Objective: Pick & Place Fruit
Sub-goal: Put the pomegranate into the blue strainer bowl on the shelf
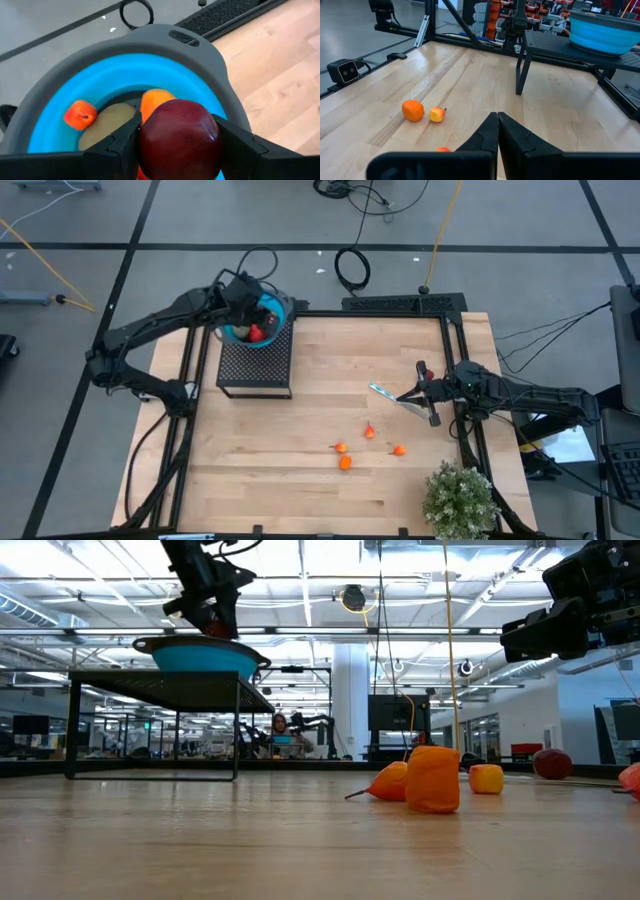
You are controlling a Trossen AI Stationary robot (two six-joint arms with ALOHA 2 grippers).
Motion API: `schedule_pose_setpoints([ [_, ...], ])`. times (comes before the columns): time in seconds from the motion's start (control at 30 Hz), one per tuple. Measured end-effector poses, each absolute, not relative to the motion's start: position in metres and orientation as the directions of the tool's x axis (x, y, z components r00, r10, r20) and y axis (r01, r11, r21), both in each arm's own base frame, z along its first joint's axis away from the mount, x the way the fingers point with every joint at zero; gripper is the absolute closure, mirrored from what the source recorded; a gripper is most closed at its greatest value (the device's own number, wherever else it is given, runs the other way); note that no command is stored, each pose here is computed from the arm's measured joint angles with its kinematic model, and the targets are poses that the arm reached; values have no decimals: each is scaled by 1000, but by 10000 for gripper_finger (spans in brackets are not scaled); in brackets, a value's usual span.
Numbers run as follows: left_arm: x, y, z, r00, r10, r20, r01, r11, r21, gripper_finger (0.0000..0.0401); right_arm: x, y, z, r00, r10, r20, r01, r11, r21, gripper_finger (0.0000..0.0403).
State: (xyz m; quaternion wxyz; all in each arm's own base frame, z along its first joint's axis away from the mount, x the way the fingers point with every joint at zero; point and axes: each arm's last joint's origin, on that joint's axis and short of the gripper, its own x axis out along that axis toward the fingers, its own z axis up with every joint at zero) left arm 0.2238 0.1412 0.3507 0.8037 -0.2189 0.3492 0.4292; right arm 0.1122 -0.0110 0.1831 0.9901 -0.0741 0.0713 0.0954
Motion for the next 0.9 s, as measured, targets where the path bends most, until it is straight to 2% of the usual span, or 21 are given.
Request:
schedule_pose_setpoints([
  [0.27, 219, 144, 350, 302, 599, -741, -888, 459, 9, 194, 112, -11, 183, 972, 179, -155, -200, 971, -133, 403],
  [0.9, 233, 182, 317, 175, 585, -792, -907, 410, 102, 194, 112, -11, 183, 972, 179, -155, -200, 970, -138, 403],
])
